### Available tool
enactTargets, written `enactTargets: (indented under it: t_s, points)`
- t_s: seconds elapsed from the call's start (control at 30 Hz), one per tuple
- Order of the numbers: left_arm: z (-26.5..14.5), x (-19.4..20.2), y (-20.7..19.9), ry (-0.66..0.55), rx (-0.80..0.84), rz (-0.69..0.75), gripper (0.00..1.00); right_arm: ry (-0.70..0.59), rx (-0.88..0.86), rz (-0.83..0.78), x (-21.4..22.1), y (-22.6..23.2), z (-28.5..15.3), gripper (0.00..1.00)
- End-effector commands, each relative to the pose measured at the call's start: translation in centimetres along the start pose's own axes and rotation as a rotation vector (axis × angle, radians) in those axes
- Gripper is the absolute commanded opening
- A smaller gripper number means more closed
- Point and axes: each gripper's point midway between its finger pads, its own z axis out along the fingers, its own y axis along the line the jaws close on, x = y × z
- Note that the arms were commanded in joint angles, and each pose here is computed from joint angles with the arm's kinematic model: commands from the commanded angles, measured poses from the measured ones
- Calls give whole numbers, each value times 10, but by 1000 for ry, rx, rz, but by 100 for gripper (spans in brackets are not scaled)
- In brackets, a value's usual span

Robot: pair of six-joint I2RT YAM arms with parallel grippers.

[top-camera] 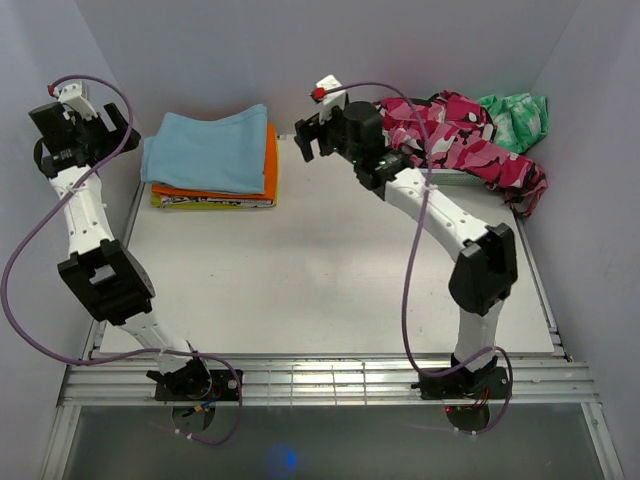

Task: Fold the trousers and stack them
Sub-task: Neatly place the folded trousers to the corner

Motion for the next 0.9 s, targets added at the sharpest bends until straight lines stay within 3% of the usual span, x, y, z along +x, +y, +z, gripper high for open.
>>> enactTargets:
  t_s: [0.0, 0.17, 0.37, 0.4, 0.63, 0.87]
  points:
    - [-81, -29, -65, -3, 201, 48, 98, 12, 31, -36, -37, -31, -69, 90]
    - [-136, -6, -121, 118, 442, -21, 98, 128, 89, 1, -21, -83, -175, 90]
    - [-156, 88, -129, 405, 473, -70, 98, 274, 194, 41, 49, -127, -293, 90]
    - [-155, 103, -125, 442, 436, -64, 98, 342, 173, 77, 82, -121, -302, 90]
    - [-169, 187, -127, 533, 474, 94, 98, 615, 197, 186, 199, -100, -352, 90]
    - [-164, 223, -106, 559, 392, 171, 98, 601, 222, 271, 213, -101, -367, 90]
